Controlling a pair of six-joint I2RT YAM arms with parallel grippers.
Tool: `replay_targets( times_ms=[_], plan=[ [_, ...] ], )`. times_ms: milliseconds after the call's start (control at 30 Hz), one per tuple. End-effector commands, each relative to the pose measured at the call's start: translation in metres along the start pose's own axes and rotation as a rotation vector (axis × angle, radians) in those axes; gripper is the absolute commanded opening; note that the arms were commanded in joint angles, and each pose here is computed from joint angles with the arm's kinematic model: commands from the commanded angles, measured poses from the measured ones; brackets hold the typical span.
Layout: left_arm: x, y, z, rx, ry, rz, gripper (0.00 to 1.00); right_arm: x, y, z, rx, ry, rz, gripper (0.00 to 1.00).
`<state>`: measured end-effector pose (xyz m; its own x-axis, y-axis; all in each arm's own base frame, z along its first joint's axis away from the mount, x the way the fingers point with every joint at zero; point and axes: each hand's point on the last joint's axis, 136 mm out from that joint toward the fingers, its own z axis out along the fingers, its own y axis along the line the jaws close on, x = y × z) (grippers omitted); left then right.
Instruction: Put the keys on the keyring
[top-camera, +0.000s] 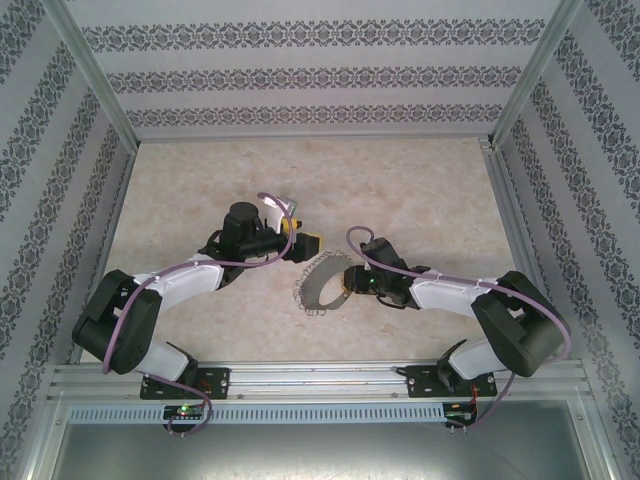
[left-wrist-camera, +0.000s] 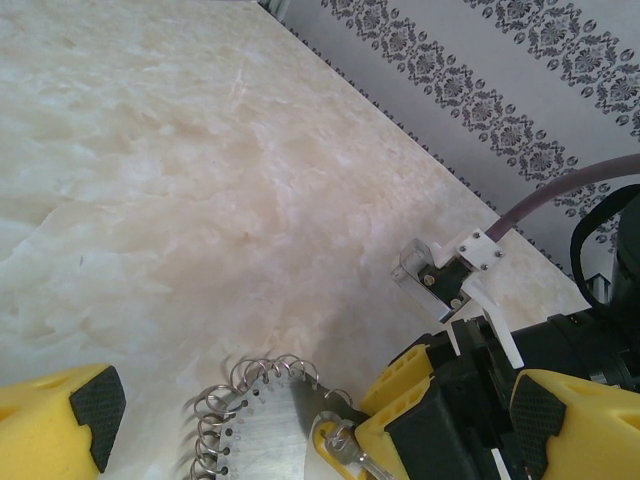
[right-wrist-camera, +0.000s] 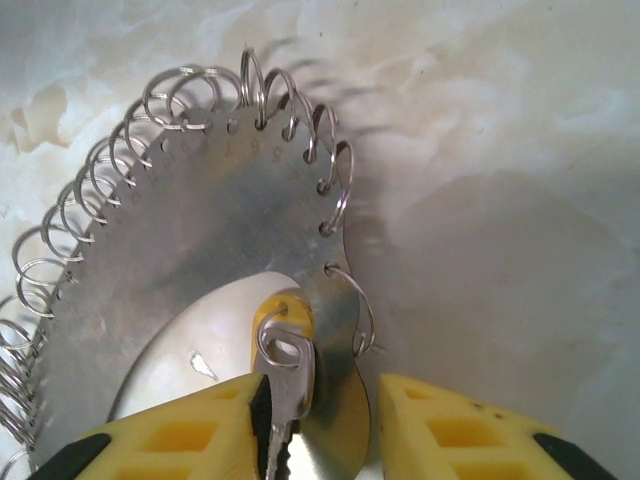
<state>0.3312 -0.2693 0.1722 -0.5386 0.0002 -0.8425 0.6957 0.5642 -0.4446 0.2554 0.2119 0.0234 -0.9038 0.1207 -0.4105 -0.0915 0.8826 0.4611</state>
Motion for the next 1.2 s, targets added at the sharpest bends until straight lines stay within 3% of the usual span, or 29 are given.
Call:
replay_targets(
  times_ms=[0,200,467,633,733,800,900,1033,1167],
  plan=[
    [-0.015,-0.011,-0.001,0.017,-0.025,0.048,1.00,0.001,0.000,0.000,-0.043,-0.003,0.038,0.30],
    [-0.014,-0.012,-0.001,0.022,-0.021,0.049,1.00,-0.001,-0.006,0.002,-0.089,-0.008,0.103,0.26],
    [-0.014,-0.010,-0.002,0.011,-0.021,0.048,1.00,-0.007,0.001,-0.001,-0.170,-0.017,0.143,0.00],
    [-0.019,-0.009,-0.007,-0.005,-0.063,0.033,1.00,-0.013,0.008,-0.007,-0.205,-0.032,0.139,0.00],
    [-0.029,-0.010,-0.013,0.017,-0.157,-0.012,1.00,-0.016,0.009,-0.011,-0.202,-0.046,0.133,0.00],
    [-0.034,-0.013,-0.021,0.059,-0.246,-0.029,1.00,-0.016,0.003,-0.011,-0.170,-0.051,0.133,0.12],
    [-0.040,-0.018,-0.030,0.147,-0.324,-0.048,1.00,-0.013,-0.004,-0.009,-0.141,-0.052,0.134,0.18],
    [-0.042,-0.017,-0.021,0.250,-0.267,-0.122,1.00,-0.007,-0.007,-0.004,-0.143,-0.034,0.145,0.19],
    [-0.032,0.002,-0.003,0.182,-0.143,-0.227,1.00,-0.005,-0.006,0.000,-0.165,-0.025,0.163,0.28]
  ],
)
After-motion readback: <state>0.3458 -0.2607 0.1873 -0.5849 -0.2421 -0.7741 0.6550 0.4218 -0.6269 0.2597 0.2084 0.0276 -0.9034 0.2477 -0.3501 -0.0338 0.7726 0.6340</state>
